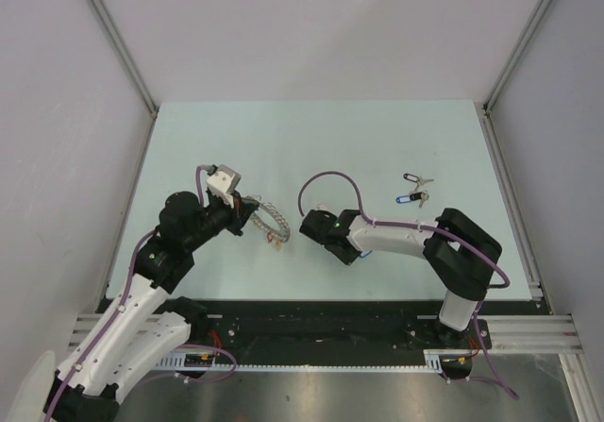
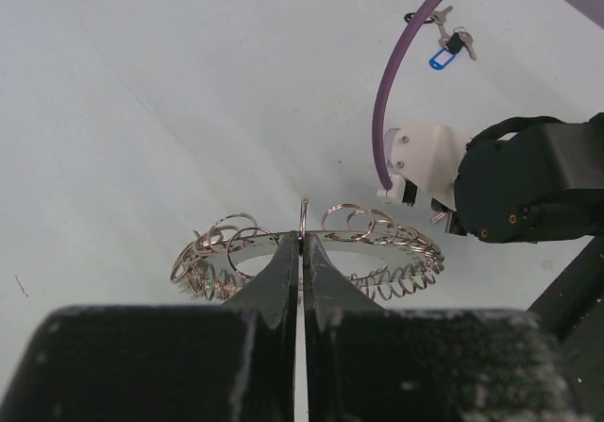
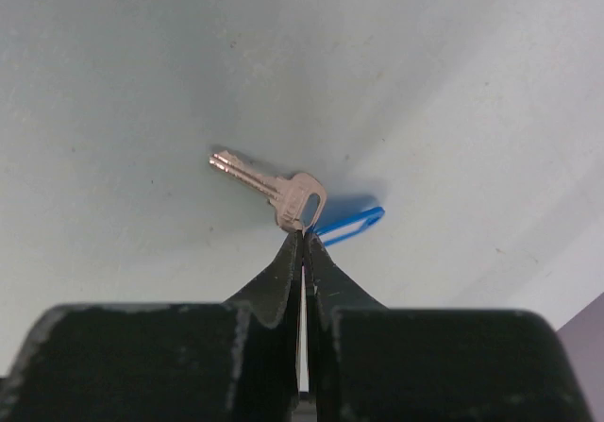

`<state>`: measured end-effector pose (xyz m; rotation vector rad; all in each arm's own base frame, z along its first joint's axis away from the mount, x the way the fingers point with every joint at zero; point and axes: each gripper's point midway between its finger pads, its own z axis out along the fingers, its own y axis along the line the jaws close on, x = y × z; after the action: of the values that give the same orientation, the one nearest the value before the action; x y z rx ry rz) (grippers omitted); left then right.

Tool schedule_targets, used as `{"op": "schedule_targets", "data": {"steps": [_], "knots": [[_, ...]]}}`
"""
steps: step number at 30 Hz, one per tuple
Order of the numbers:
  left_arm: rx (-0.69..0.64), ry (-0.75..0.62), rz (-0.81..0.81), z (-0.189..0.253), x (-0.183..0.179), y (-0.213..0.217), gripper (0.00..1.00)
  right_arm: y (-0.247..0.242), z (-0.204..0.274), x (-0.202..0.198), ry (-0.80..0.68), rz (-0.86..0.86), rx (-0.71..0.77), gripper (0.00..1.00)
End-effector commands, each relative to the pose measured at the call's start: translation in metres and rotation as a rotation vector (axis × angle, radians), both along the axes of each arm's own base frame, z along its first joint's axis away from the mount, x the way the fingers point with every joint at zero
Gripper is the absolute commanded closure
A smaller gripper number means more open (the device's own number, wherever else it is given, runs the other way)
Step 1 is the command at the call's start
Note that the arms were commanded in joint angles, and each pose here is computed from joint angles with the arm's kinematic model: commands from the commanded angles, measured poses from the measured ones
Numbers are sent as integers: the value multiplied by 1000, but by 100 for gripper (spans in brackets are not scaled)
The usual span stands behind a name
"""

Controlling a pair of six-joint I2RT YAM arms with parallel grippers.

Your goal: Put the keys on the keyring

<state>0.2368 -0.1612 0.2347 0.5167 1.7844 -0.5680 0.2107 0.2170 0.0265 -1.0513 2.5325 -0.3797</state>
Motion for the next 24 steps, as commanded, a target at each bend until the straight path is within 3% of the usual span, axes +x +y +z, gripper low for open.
{"op": "schedule_targets", "data": {"steps": [1,7,9,15,24], "knots": [[-46,-84,-11,28,2,-2,100,12,52,18,-117,24,110,100],[-43,-121,-79,32,-3,-10,100,19,119,37,-262,47,355,100],[-30,-143,-109,35,-3,-14,100,29,150,40,-311,88,509,100],[-29,-167,-232,51,-6,-32,100,27,210,44,-467,265,785,100],[-46,-199,-341,83,0,-53,100,25,271,32,-535,429,1155,100]]}}
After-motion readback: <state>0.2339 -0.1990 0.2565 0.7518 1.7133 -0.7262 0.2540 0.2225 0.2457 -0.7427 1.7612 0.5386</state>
